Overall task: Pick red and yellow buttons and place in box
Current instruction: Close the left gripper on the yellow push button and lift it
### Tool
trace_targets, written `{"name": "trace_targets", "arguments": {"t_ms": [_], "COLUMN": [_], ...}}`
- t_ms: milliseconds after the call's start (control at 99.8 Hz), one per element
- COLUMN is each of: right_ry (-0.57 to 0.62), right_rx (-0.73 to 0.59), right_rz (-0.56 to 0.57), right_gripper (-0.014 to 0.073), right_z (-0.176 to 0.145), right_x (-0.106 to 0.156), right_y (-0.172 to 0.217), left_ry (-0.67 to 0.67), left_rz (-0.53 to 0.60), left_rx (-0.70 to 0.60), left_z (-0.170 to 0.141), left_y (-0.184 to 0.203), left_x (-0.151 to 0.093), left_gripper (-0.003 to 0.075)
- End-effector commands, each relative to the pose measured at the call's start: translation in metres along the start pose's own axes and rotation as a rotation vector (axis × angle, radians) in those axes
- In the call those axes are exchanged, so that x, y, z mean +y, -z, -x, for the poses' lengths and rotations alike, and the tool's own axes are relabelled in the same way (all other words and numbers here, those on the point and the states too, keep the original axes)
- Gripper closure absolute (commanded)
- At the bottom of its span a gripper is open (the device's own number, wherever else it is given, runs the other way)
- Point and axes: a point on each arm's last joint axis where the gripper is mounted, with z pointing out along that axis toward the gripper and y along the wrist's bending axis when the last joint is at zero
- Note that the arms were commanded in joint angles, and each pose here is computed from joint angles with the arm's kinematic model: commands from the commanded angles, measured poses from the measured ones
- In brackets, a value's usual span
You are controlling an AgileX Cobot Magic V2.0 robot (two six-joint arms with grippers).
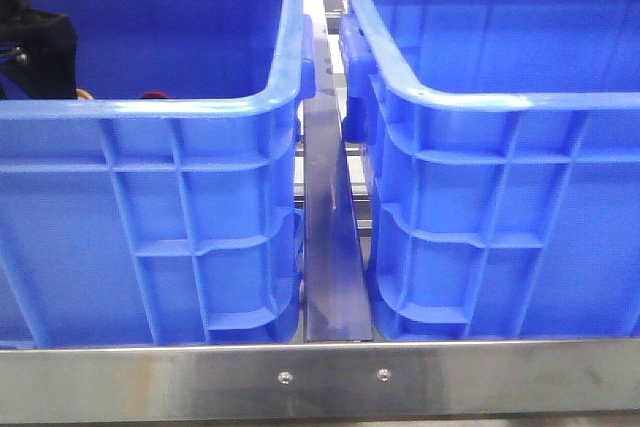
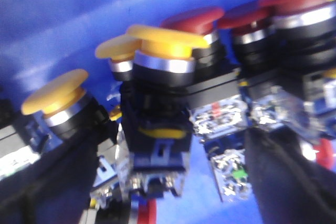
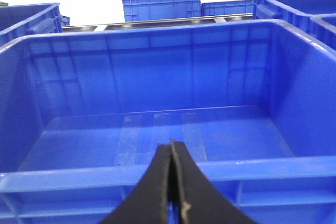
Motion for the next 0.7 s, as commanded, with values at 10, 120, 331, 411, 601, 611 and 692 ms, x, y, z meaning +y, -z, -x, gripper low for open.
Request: {"name": "trace_targets", "arguments": {"t_ms": [10, 120, 331, 411, 601, 611, 692], "right_ry": [0.004, 0.004, 0.004, 0.004, 0.004, 0.004, 0.004], "right_rx": [-0.098, -0.098, -0.098, -0.098, -0.098, -0.098, -0.098], "right_rz": [0.008, 0.008, 0.008, 0.008, 0.008, 0.008, 0.008], "right_gripper": [0.0697, 0.0697, 0.0697, 0.0697, 0.0697, 0.0697, 0.0697], "right_z": [0.007, 0.007, 0.007, 0.007, 0.007, 0.007, 0.007], "right_x": [0.0008, 0.0008, 0.0008, 0.0008, 0.0008, 0.0008, 0.0008], "right_y": [0.002, 0.002, 0.002, 0.002, 0.002, 0.002, 0.002], "left_ry": [-0.011, -0.01, -0.032, -0.033, -0.034, -0.034, -0.035], "left_rz": [0.013, 0.012, 0.052, 0.055, 0.061, 0.061, 0.06], "left_rx": [-0.093, -0.09, -0.1, -0.106, -0.128, -0.128, -0.124], "left_z": [0.0093, 0.0097, 0.0111, 0.0119, 0.0135, 0.0135, 0.0126], "left_y": [0.0221, 0.0198, 0.0209, 0.0215, 0.0231, 0.0231, 0.0259], "left_x": [-0.004, -0.0036, -0.0001, 0.0001, 0.0004, 0.0004, -0.0003], "left_gripper": [0.0229, 0.0267, 0.0486, 0.0556, 0.0569, 0.0569, 0.0569]}}
